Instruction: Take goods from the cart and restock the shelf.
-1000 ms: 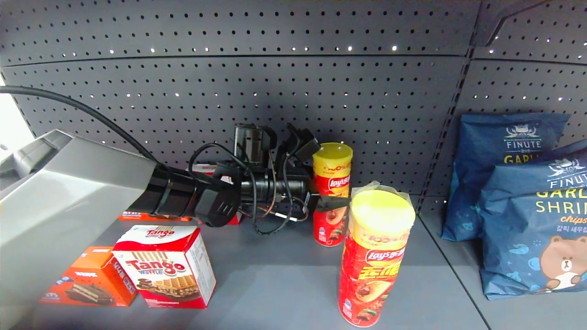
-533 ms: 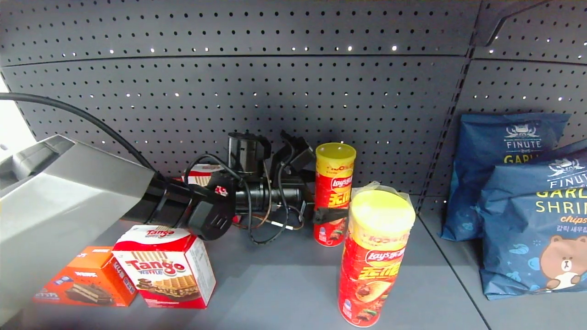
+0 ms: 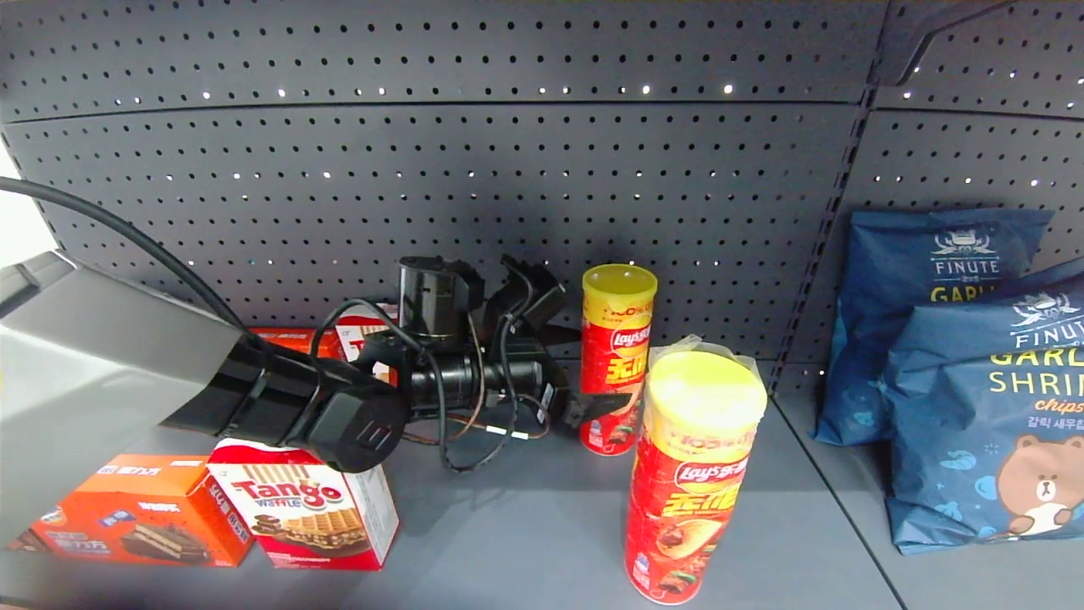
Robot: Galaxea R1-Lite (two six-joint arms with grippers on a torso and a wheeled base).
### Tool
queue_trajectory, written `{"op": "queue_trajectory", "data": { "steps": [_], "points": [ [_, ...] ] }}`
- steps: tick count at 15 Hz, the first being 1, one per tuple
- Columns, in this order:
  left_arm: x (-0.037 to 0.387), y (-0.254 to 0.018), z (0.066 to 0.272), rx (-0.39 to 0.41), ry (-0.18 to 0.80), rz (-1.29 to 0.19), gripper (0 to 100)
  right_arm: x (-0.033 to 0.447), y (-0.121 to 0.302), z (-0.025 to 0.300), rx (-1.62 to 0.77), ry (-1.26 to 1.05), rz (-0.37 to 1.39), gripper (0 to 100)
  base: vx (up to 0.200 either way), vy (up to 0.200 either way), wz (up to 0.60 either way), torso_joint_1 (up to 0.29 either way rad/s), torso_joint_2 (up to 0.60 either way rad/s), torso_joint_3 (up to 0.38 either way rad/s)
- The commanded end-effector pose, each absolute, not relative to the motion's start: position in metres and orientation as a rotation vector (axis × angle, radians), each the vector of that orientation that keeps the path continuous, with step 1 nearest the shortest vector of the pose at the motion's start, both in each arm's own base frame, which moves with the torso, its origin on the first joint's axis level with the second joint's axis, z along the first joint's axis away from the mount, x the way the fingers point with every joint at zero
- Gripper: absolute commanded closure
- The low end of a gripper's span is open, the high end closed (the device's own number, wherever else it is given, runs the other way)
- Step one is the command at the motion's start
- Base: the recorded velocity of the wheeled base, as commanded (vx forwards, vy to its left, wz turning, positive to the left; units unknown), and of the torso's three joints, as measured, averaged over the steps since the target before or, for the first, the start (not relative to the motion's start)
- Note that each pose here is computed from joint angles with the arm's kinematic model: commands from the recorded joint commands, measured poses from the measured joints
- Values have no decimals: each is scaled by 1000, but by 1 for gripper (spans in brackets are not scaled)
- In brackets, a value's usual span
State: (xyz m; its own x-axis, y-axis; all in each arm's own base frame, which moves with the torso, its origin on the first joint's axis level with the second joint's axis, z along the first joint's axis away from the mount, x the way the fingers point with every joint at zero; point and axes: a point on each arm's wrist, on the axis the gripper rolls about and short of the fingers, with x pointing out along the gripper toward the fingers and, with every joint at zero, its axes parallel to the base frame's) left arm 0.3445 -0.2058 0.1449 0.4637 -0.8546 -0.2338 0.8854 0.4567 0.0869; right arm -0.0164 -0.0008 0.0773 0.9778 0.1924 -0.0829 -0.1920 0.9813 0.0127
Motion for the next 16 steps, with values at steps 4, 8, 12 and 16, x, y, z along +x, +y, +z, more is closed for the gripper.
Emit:
{"op": "queue_trajectory", "data": {
  "steps": [4, 8, 12, 16],
  "points": [
    [337, -204, 141, 217, 179, -1037, 0, -16, -1, 77, 5, 85, 194, 0, 0, 0, 0, 0, 0, 0],
    [332, -196, 138, 227, 204, -984, 0, -16, -1, 77, 5, 85, 196, 0, 0, 0, 0, 0, 0, 0],
    [332, -195, 138, 231, 212, -948, 0, -16, -1, 77, 5, 84, 194, 0, 0, 0, 0, 0, 0, 0],
    [336, -191, 137, 244, 219, -865, 0, -16, -1, 77, 5, 85, 194, 0, 0, 0, 0, 0, 0, 0]
  ]
}}
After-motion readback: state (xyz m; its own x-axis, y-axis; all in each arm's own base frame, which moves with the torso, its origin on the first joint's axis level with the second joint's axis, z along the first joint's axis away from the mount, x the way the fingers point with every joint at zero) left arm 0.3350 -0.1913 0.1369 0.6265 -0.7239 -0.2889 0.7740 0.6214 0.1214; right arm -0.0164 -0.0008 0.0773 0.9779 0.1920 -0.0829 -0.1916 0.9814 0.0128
